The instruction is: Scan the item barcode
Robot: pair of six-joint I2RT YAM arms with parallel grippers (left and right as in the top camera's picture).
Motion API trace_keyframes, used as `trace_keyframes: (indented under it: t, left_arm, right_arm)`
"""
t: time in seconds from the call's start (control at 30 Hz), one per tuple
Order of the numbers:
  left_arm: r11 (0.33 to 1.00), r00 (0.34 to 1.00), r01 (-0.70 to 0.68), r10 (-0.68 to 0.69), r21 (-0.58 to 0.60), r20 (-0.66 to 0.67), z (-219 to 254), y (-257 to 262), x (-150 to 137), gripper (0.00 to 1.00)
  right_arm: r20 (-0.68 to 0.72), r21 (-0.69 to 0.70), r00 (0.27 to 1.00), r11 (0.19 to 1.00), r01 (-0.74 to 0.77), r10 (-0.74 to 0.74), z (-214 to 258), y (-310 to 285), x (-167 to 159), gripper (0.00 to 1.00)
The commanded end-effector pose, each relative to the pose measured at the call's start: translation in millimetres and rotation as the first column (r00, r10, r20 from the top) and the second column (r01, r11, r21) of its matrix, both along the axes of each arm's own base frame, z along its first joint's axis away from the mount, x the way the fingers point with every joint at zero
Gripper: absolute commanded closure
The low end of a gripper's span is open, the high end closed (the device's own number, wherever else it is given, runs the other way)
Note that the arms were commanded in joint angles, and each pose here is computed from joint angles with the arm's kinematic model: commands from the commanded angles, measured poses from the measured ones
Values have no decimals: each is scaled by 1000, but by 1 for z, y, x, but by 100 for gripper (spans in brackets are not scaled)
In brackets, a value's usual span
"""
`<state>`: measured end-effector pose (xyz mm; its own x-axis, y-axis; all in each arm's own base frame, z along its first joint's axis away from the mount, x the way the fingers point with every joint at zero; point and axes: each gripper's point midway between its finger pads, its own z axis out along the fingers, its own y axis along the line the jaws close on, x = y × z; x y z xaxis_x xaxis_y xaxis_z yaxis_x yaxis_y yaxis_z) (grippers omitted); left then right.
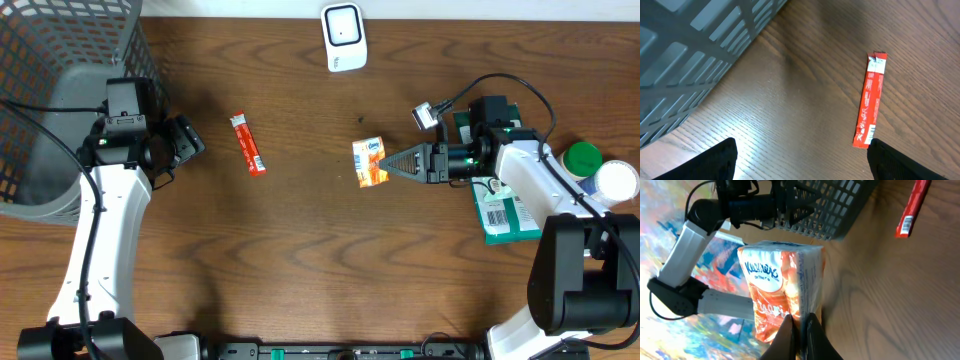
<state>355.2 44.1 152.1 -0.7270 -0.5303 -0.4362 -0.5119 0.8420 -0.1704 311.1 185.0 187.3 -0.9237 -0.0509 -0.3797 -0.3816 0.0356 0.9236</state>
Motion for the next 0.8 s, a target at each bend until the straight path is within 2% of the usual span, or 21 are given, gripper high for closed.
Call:
trace_keyframes:
  t: [0.0,0.13,0.17,0.2,0.27,0.47,0.57,0.73,0.77]
  left_arm:
    - [1000,1000,-22,22,9,15,6,5,0,16]
    - [1000,1000,-22,22,9,15,6,5,0,16]
    - [1000,1000,-22,22,9,15,6,5,0,16]
    - [1000,1000,-22,22,9,15,6,5,0,16]
    - [1000,1000,-22,22,9,15,6,5,0,16]
    - [1000,1000,-22,22,9,15,6,5,0,16]
    - [1000,1000,-22,22,9,15,6,5,0,16]
    - [1000,1000,-22,22,9,15,6,5,0,16]
    - [1000,1000,-22,22,9,15,6,5,0,16]
  right_arm:
    - [86,-32,996,999,4,-1,-3,-1,0,99]
    - [90,-203,996,979,36,-18,-32,-6,6,99]
    - [69,-281,997,958,52,-34,-45,-10,8,99]
    - [11,-412,996,907,82,-85,-67,-20,12,99]
    - [-38,-539,987,835,110,-155,-88,-32,16,99]
    - [21,-686,969,701,193,-247,-81,-52,32,99]
    - [164,-807,940,507,303,-300,-55,-72,47,99]
    - [405,-847,860,229,481,-310,13,-82,64,99]
    - [487,-832,816,119,542,-313,43,-84,70,99]
